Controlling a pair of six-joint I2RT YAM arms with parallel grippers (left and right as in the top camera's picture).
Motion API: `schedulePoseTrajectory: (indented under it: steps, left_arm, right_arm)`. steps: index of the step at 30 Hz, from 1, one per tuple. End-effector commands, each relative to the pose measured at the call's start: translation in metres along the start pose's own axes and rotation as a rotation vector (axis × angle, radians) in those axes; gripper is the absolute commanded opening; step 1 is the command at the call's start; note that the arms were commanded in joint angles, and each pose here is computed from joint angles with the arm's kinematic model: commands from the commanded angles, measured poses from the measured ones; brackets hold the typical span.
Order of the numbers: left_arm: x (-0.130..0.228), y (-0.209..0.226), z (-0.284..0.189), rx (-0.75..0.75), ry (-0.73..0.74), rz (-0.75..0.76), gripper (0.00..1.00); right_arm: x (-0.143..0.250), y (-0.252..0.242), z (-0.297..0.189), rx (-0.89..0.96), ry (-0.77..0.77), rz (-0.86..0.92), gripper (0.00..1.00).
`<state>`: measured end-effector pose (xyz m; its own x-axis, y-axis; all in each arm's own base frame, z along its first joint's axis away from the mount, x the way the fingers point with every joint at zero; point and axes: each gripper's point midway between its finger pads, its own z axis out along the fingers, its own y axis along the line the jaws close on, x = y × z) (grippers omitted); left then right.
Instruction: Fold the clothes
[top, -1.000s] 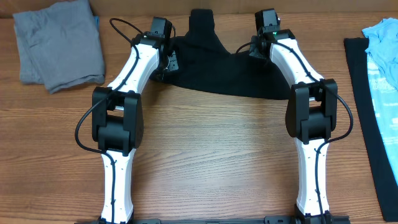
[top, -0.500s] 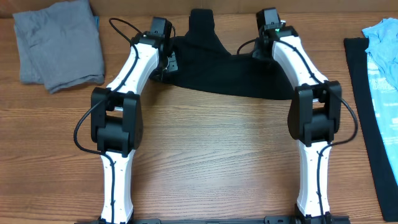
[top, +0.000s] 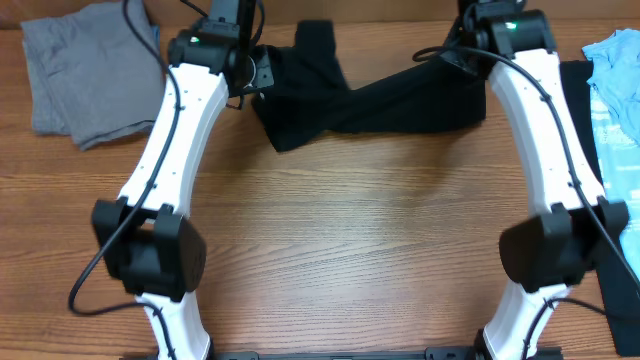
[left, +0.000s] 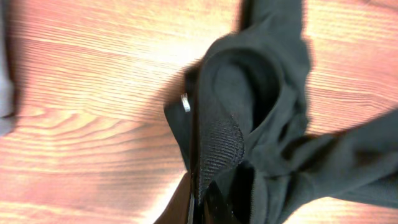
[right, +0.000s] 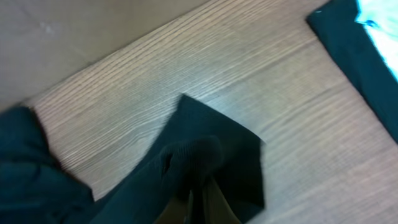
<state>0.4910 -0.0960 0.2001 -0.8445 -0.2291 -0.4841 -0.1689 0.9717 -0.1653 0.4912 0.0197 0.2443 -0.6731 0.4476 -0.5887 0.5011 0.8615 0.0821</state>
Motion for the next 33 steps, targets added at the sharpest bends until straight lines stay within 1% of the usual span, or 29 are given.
schedulePoseTrajectory:
  steps: [1,6,11,13,16,19,22,26,29,30,31,32,33]
  left_arm:
    - [-0.018,0.008,-0.052,-0.025,-0.109,0.015,0.04]
    - [-0.018,0.011,-0.105,-0.004,-0.172,0.011,0.04]
    - [-0.018,0.013,-0.153,0.028,-0.247,0.012,0.04]
    - [-0.019,0.014,-0.162,0.031,-0.268,0.012,0.04]
    - [-0.020,0.019,-0.160,0.011,-0.270,0.008,0.04]
    - [-0.023,0.024,-0.144,-0.031,-0.255,0.006,0.04]
    - [-0.030,0.025,-0.115,-0.068,-0.236,0.021,0.04]
    - [-0.052,0.025,-0.055,-0.133,-0.251,0.059,0.04]
    - [-0.067,0.040,0.000,-0.213,-0.264,0.047,0.04]
    - [-0.067,0.045,0.016,-0.224,-0.252,0.042,0.07]
    - [-0.063,0.050,0.034,-0.226,-0.225,0.037,0.14]
    - [-0.059,0.054,0.046,-0.219,-0.196,0.033,0.24]
    - [-0.053,0.059,0.057,-0.208,-0.156,0.028,0.30]
  right_arm:
    - [-0.018,-0.015,-0.053,-0.027,-0.077,0.101,0.04]
    - [-0.017,-0.035,-0.102,-0.050,-0.101,0.128,0.04]
    - [-0.012,-0.051,-0.133,-0.059,-0.112,0.133,0.04]
    - [-0.010,-0.055,-0.138,-0.060,-0.112,0.133,0.04]
    - [-0.007,-0.056,-0.140,-0.059,-0.099,0.128,0.04]
    - [-0.003,-0.053,-0.137,-0.072,-0.078,0.124,0.04]
    - [-0.002,-0.051,-0.136,-0.076,-0.072,0.127,0.04]
    - [-0.002,-0.050,-0.132,-0.073,-0.068,0.125,0.04]
    - [-0.001,-0.048,-0.125,-0.066,-0.060,0.123,0.04]
    - [0.001,-0.047,-0.121,-0.060,-0.051,0.127,0.04]
    - [0.002,-0.047,-0.116,-0.053,-0.042,0.132,0.04]
    - [0.004,-0.046,-0.112,-0.047,-0.034,0.132,0.04]
    - [0.007,-0.046,-0.107,-0.037,-0.022,0.129,0.04]
